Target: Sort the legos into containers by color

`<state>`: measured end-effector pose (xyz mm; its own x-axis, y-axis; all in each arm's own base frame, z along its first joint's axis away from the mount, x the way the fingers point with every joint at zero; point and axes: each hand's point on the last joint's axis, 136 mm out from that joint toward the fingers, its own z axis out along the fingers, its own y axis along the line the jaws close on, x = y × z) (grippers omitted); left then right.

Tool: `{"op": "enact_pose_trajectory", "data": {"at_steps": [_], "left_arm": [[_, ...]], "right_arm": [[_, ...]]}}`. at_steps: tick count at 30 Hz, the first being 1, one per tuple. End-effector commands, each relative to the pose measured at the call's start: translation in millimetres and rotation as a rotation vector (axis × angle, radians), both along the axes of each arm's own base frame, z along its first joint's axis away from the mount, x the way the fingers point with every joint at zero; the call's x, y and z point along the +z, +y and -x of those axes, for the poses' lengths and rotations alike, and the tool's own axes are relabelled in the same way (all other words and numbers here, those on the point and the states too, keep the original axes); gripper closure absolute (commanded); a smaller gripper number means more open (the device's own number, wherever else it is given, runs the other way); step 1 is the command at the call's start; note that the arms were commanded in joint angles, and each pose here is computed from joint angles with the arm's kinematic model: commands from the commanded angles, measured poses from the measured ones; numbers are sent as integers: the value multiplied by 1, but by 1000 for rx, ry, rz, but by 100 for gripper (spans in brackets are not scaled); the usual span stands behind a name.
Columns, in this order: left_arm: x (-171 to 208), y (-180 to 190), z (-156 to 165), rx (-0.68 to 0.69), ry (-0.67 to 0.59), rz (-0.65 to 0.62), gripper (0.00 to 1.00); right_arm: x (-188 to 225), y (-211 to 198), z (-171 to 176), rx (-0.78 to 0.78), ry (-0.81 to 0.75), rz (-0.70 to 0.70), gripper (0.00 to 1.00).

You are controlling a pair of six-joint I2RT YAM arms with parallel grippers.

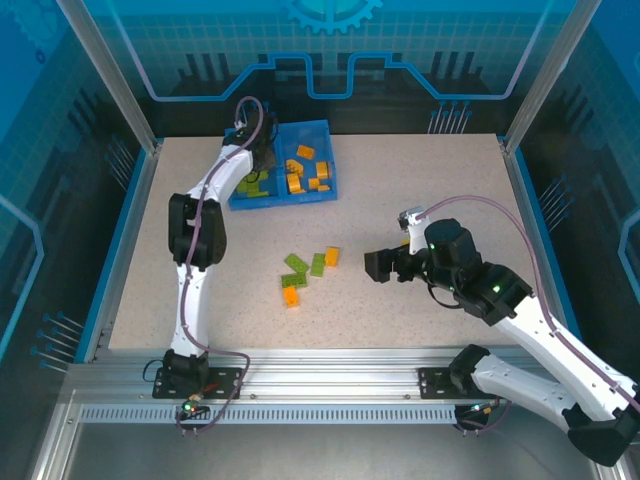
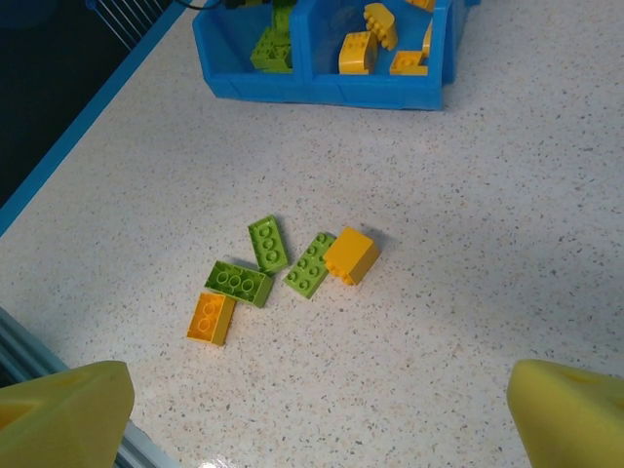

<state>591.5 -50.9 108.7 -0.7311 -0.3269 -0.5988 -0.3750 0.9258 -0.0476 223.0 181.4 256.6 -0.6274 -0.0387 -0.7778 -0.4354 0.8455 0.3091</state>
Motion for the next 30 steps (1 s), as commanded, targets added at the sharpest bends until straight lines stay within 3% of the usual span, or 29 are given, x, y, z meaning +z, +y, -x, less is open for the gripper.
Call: {"op": "enact_pose_trajectory", "data": {"at_steps": [1,8,15,21,26,30], "left_arm": [[19,-6,-3,-35,-24,63,50],[74,-13,22,-35,-111,151,50],[157,-53,104,-163,-305,292,51],[205,-122,206,-531,-488,169,51],[221,-148,290,-814,-552,92,51],[205,-161,358,-1187,-519,16,37]], "right_arm": [[12,-1,3,-10,-16,-16,0],[9,12,-3,13,1,-30,0],[-8,22,-14,6,46,6,0],[-37,46,-30,7,141,63,0],[-70,74,-46,18,241,87,0],[-100,93,-58,2,316,109,2]]}}
